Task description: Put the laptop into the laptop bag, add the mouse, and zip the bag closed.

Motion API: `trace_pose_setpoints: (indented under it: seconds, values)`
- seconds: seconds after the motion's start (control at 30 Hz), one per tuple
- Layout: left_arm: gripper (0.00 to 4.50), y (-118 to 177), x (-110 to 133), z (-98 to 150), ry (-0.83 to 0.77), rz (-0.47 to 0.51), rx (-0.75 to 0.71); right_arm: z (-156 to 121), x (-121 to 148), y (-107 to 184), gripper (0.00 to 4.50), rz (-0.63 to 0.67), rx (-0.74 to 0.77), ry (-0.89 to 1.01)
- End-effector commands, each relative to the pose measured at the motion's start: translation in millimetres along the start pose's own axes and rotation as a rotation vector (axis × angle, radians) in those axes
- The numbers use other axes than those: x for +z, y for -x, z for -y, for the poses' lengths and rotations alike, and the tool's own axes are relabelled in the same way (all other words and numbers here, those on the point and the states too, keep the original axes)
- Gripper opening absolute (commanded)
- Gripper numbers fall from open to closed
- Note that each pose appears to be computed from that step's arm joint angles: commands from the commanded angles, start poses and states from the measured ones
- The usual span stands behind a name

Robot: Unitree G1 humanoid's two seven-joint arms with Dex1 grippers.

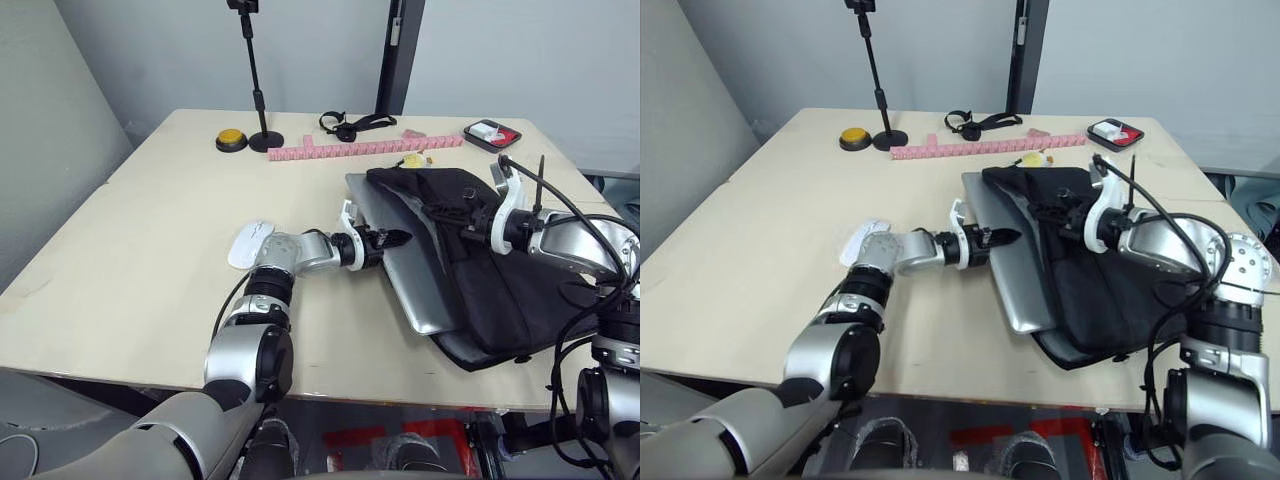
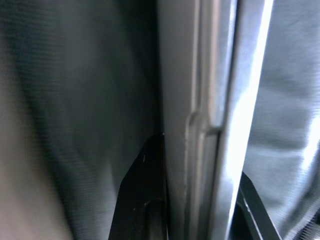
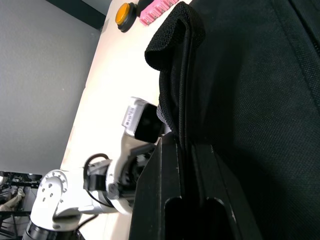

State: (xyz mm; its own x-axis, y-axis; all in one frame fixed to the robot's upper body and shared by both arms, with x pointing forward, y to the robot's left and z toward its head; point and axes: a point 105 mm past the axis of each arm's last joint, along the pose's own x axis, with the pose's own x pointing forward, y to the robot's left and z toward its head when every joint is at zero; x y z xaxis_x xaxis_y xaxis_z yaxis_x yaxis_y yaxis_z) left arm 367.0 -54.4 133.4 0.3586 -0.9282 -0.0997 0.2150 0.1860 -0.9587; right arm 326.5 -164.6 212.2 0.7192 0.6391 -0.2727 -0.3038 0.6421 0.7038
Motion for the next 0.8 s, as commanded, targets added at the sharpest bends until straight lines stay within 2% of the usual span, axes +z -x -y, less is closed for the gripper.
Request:
trace_pose_setpoints:
  seconds: [0.03, 0.17, 0.47, 0.63, 0.8]
  values:
    - [0.31, -20.3, 1.8, 50.0, -0.067, 0.005, -0.169, -14.0, 10.3, 5.4, 0.04, 0.037, 0.055, 0.02]
    - [0.31, -32.4, -3.8, 50.6, -0.042, 0.003, -0.168, -15.6, 9.8, 4.1, 0.04, 0.029, 0.06, 0.028]
    - [0.31, -52.8, -31.4, 51.8, -0.022, -0.076, -0.172, -17.9, 10.7, 2.5, 0.04, 0.029, 0.063, 0.032]
    - [0.31, -61.6, -60.2, 57.3, -0.096, -0.199, -0.198, -19.3, 9.4, -0.3, 0.04, 0.025, 0.066, 0.03]
    - [0.31, -63.9, -62.8, 60.5, -0.111, -0.203, -0.215, -20.7, 9.2, -1.1, 0.04, 0.025, 0.071, 0.033]
